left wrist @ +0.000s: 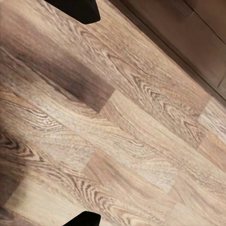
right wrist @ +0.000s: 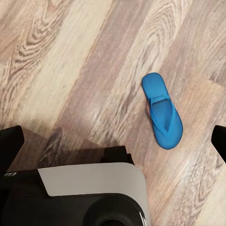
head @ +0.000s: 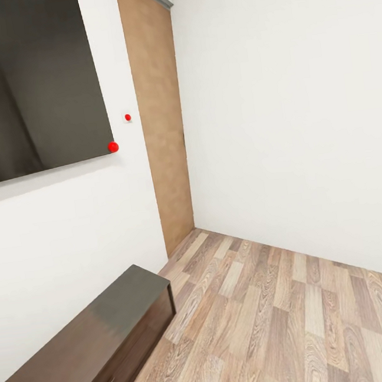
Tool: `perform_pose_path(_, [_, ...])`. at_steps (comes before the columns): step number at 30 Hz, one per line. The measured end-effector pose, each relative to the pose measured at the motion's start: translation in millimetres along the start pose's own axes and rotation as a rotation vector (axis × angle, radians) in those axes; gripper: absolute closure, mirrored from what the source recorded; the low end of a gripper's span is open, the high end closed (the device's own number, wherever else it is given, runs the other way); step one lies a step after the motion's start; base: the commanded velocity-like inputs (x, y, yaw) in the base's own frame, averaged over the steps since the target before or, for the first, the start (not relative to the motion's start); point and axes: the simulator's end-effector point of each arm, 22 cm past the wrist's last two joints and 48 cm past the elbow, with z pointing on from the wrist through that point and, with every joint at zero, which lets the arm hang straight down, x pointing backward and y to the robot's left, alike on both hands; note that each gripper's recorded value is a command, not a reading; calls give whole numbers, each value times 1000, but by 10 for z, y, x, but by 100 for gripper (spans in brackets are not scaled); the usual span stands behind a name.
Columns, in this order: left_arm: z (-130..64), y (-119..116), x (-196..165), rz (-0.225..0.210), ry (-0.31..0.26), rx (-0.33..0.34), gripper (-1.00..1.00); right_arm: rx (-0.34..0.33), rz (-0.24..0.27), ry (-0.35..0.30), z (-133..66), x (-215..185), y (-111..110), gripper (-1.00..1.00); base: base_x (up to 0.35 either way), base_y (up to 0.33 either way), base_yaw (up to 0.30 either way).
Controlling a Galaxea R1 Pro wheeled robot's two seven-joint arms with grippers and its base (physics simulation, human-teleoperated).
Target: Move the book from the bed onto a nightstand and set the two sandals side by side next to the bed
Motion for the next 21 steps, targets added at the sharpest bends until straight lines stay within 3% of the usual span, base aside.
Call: perform_pose_path(21, [0,0,0,0,0,0,-100,0,0,0,0,1,-1,-100,0,0,89])
